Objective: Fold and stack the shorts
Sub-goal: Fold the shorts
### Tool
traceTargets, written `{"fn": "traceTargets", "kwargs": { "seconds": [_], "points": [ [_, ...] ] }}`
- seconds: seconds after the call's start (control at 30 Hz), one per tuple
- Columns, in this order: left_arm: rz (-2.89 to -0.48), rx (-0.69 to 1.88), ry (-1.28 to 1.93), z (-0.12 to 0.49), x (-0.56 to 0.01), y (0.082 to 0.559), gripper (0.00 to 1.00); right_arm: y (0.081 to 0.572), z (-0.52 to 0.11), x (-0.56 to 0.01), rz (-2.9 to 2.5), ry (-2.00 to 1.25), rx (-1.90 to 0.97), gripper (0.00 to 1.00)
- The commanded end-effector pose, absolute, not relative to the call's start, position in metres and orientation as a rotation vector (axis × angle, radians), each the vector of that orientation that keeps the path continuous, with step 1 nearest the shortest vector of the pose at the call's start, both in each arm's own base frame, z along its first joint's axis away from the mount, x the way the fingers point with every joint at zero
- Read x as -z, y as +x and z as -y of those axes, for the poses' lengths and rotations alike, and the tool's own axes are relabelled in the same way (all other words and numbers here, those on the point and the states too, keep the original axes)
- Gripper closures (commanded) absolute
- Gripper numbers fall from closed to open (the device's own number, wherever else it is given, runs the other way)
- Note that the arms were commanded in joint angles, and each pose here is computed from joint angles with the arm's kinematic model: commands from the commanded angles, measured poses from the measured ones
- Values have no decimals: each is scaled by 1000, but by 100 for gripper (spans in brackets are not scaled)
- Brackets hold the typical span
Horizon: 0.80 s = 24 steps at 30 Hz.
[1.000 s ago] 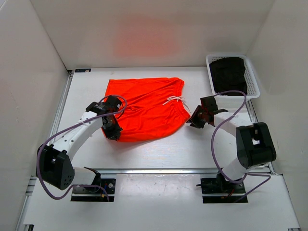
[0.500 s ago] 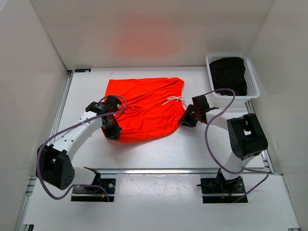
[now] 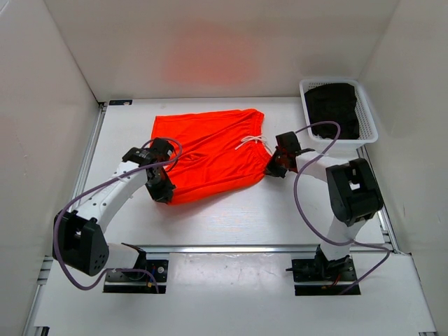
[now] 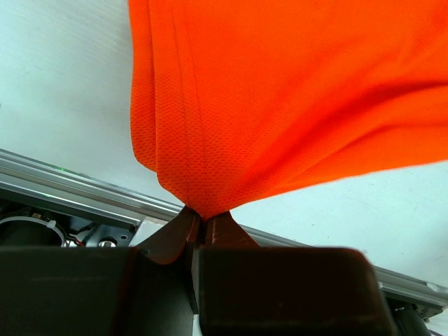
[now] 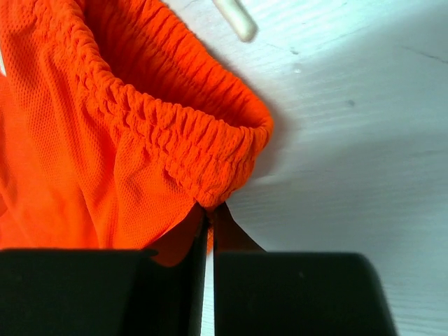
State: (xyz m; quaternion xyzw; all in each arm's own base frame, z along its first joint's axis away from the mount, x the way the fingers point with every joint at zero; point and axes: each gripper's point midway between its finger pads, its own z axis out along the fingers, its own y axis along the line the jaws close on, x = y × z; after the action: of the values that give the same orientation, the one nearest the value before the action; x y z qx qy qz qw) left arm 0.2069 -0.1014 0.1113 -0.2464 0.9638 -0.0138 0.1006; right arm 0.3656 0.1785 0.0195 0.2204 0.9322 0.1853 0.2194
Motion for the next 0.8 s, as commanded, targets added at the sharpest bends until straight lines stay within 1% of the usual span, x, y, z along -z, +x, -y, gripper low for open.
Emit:
{"fn": "traceTargets", "kwargs": {
  "seconds": [0.0, 0.2, 0.27, 0.3, 0.37, 0.47, 0.5, 0.53, 0.57, 0.6, 0.63, 0.7, 0.73, 0.77],
  "points": [
    [-2801, 31, -722, 90, -125, 210, 90, 353, -148, -34, -2547, 649, -344, 100],
    [-2752, 57, -750, 80, -143, 213, 90, 316, -132, -66, -2535, 573, -291, 100],
    [-2730, 92, -745, 82, -153, 214, 90, 296, -125, -65, -2572, 549, -250, 100],
    [-2730, 92, -745, 81, -154, 212, 90, 292, -123, -76, -2557, 531, -259, 100],
    [-2685, 133, -737, 84, -169, 219, 90, 276, -114, -81, -2586, 526, -215, 100],
    [-2630, 166, -728, 84, -191, 237, 90, 270, -109, -107, -2552, 500, -222, 100],
    [-2631, 136, -731, 81, -191, 247, 90, 276, -111, -123, -2523, 482, -240, 100],
    [-2591, 155, -732, 79, -206, 262, 90, 280, -110, -132, -2504, 473, -231, 100],
    [-2581, 133, -709, 75, -210, 271, 90, 280, -110, -134, -2525, 459, -213, 100],
    [-2569, 111, -707, 71, -214, 281, 90, 293, -112, -152, -2484, 460, -223, 100],
    [-2578, 82, -712, 69, -209, 296, 90, 299, -112, -157, -2479, 445, -207, 100],
    [-2537, 95, -711, 60, -226, 323, 90, 313, -115, -159, -2489, 437, -184, 100],
    [-2558, 75, -716, 59, -219, 337, 90, 321, -116, -164, -2476, 429, -171, 100],
    [-2509, 90, -718, 54, -235, 354, 90, 333, -118, -169, -2468, 433, -161, 100]
  ]
}}
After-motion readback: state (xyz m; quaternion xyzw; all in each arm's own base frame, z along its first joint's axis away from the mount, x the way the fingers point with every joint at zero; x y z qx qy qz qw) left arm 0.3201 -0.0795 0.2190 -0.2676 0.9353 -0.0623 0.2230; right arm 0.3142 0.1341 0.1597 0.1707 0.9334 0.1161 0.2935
